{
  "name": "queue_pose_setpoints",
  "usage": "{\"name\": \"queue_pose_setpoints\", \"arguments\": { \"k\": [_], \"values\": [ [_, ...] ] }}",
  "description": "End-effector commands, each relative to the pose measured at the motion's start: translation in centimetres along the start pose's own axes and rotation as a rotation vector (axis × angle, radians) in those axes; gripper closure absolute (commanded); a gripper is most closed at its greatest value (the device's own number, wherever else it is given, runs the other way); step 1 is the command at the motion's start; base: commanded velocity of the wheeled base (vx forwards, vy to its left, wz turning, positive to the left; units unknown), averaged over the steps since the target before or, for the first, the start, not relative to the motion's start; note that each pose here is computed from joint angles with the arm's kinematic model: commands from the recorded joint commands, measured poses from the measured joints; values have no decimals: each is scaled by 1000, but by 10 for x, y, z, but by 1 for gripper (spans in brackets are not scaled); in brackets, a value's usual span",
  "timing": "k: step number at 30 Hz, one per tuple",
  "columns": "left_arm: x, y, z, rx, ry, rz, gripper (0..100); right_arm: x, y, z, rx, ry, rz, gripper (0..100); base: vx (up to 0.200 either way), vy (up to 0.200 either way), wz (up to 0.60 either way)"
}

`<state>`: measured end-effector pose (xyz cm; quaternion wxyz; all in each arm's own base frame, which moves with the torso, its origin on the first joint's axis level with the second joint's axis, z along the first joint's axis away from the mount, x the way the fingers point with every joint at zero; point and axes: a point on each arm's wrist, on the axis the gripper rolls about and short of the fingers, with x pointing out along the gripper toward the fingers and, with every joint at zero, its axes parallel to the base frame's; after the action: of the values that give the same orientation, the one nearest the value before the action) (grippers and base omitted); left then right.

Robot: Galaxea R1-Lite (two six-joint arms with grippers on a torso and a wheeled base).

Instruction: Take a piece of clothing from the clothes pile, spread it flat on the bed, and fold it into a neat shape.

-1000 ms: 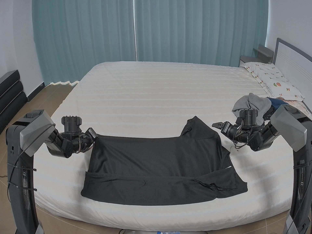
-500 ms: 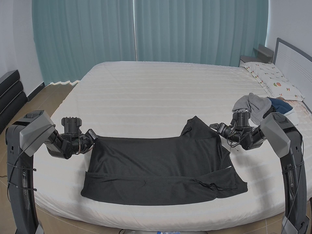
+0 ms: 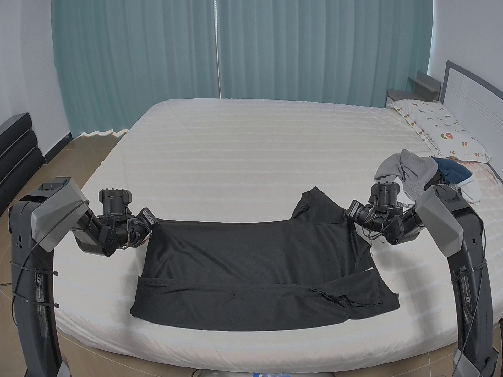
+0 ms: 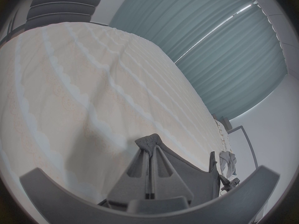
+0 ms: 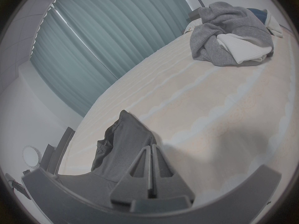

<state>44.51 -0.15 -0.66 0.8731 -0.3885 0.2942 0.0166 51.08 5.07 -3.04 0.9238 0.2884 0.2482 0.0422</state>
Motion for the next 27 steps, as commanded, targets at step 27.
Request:
{"name": "queue_pose_setpoints", "arguments": {
  "k": [27],
  "values": [
    [-18, -11, 27, 5, -92, -50, 100, -61, 4, 32, 133, -147, 101, 100, 0, 0, 0]
  ]
}}
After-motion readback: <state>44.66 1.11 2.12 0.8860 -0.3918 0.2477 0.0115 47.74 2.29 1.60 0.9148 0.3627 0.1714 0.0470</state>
